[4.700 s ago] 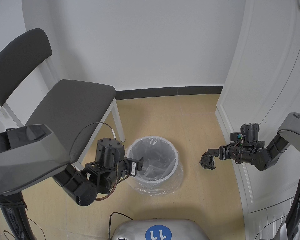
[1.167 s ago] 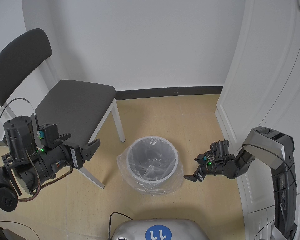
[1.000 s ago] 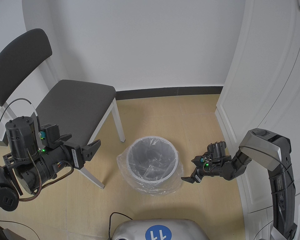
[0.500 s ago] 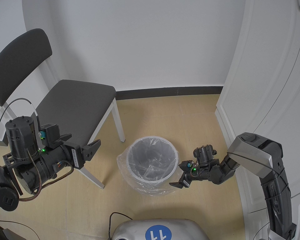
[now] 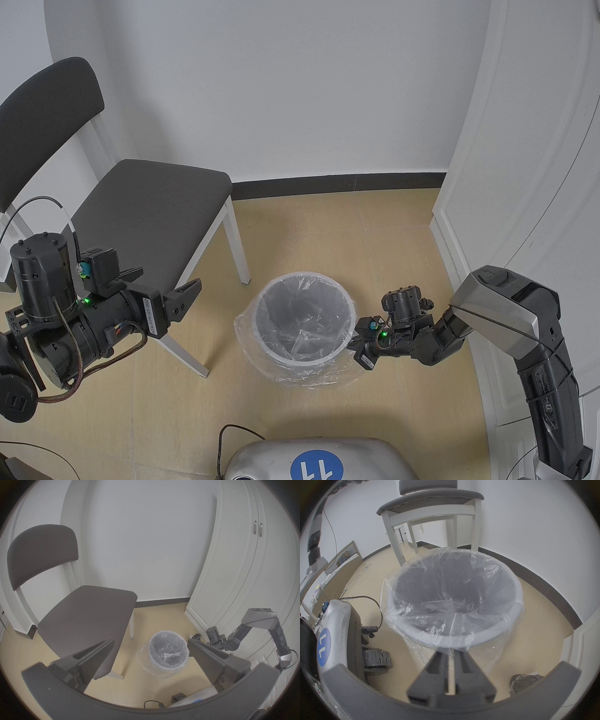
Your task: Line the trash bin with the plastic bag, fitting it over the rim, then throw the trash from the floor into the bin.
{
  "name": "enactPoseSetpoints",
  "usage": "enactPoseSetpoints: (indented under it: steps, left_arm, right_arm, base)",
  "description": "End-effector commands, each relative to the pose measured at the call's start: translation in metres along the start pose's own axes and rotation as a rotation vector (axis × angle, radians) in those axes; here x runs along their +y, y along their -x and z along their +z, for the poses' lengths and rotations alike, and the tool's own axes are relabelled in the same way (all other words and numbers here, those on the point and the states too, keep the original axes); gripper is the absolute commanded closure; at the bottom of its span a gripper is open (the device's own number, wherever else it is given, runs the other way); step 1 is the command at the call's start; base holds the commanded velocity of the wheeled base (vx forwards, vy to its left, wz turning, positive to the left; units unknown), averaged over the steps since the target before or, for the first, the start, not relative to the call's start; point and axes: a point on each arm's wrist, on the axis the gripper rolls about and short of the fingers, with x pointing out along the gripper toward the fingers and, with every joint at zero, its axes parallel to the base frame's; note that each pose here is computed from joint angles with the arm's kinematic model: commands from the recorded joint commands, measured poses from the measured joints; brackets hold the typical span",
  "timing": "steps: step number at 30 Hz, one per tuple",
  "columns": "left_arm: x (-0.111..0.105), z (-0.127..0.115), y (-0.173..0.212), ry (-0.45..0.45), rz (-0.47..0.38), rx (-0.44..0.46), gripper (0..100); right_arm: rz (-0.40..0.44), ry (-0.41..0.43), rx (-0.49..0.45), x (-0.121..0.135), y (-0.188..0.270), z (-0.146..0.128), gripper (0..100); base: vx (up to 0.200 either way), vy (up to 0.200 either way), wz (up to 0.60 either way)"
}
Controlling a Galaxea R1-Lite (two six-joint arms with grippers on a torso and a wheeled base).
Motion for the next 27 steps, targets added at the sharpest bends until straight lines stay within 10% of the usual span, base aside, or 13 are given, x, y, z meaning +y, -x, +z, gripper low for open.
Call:
enactPoseSetpoints:
  steps: [1,27]
  left_arm:
    - [0.000,0.000,0.000,0.000,0.000,0.000,0]
    - [0.000,-0.003,-0.003,-0.002,0.000,0.014,0]
  right_arm:
    - [-0.009,-0.001,-0.005,-0.004,-0.001,-0.001,100]
    - [-0.034,-0.048,0.061,-0.039,0.000,-0.014,100]
  base:
    - [0.000,0.000,0.00]
    - [0.000,0.000,0.00]
